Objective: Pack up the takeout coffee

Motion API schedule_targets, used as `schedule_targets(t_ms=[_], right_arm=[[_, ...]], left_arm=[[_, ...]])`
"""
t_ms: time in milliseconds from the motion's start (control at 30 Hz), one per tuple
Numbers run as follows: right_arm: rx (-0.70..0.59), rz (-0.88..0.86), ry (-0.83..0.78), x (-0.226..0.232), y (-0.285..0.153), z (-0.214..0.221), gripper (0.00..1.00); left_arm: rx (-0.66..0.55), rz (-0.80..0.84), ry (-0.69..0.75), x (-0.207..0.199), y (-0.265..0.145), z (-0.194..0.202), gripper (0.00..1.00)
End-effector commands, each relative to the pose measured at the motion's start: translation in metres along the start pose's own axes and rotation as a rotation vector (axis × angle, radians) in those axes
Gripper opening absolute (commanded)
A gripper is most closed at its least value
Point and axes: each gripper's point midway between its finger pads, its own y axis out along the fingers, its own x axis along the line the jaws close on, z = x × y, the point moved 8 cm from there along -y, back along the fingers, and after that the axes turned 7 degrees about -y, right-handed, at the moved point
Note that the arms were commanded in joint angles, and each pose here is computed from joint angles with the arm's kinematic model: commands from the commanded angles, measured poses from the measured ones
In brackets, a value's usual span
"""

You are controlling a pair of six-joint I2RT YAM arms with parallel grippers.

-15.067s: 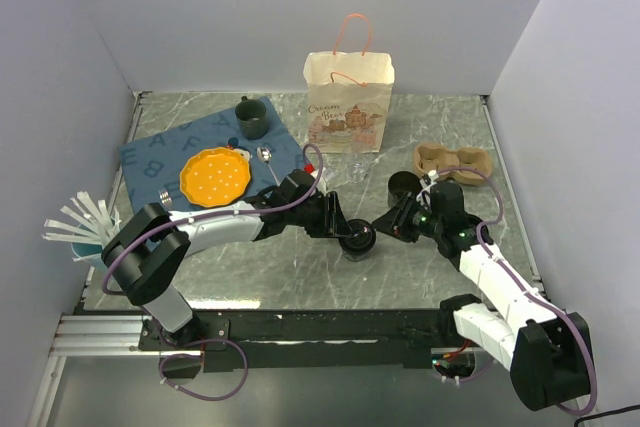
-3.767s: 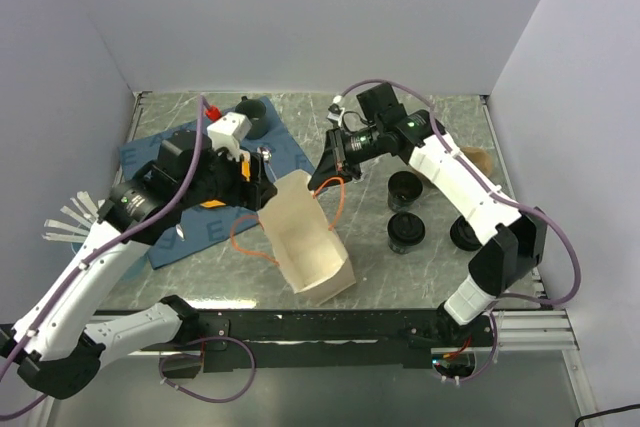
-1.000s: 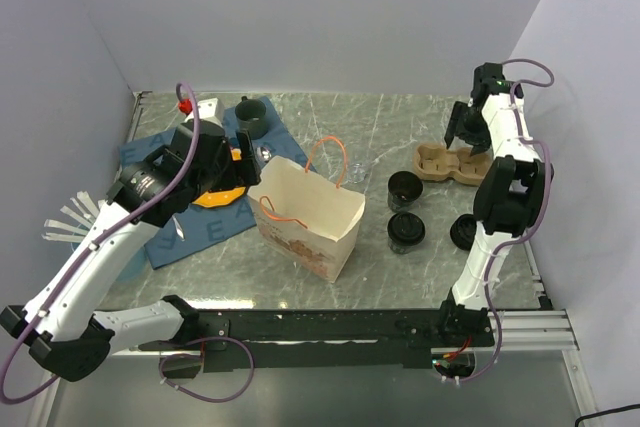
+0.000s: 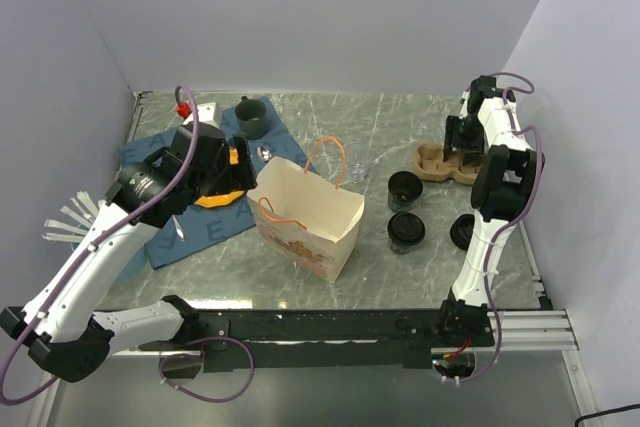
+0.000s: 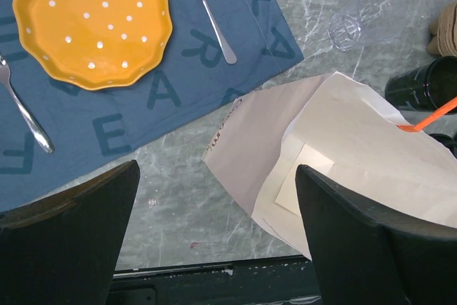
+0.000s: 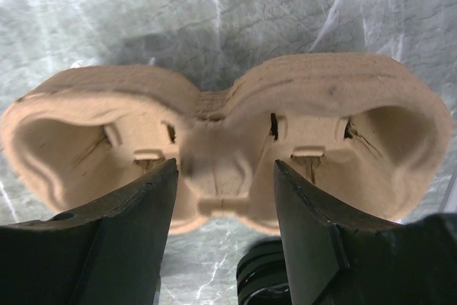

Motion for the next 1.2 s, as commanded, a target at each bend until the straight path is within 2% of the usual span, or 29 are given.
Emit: schedule_targets(t_ms=[0, 167, 400, 667, 1067, 1167], right_arm=[[-0.041, 0.024, 0.006, -0.003, -0.004, -0.01, 0.62], [-0.047, 0.032, 0.004, -0.001, -0.004, -0.012, 0.55], [-0.066, 0.047, 0.013, -0.001, -0.013, -0.016, 0.5], [-0.086, 0.048, 0.008, 0.002, -0.025, -0.022, 0.52], [-0.039, 0.053, 0.011, 0.002, -0.016, -0.015, 0.56], [-0.041, 0.047, 0.008, 0.002, -0.016, -0.015, 0.53]], left_arm=[[-0.038, 0.013, 0.001, -0.005, 0.003, -0.008, 0.97], [-0.044, 0.025, 0.026, -0.009, 0.007, -0.01, 0.97], [-0.074, 0.014, 0.052, -0.012, 0.006, -0.02, 0.97], [-0.06, 0.031, 0.039, -0.013, 0.009, -0.015, 0.97], [-0.056, 0.029, 0.034, -0.011, 0.008, -0.014, 0.97], [-0.057, 0.032, 0.032, -0.011, 0.007, -0.014, 0.97]])
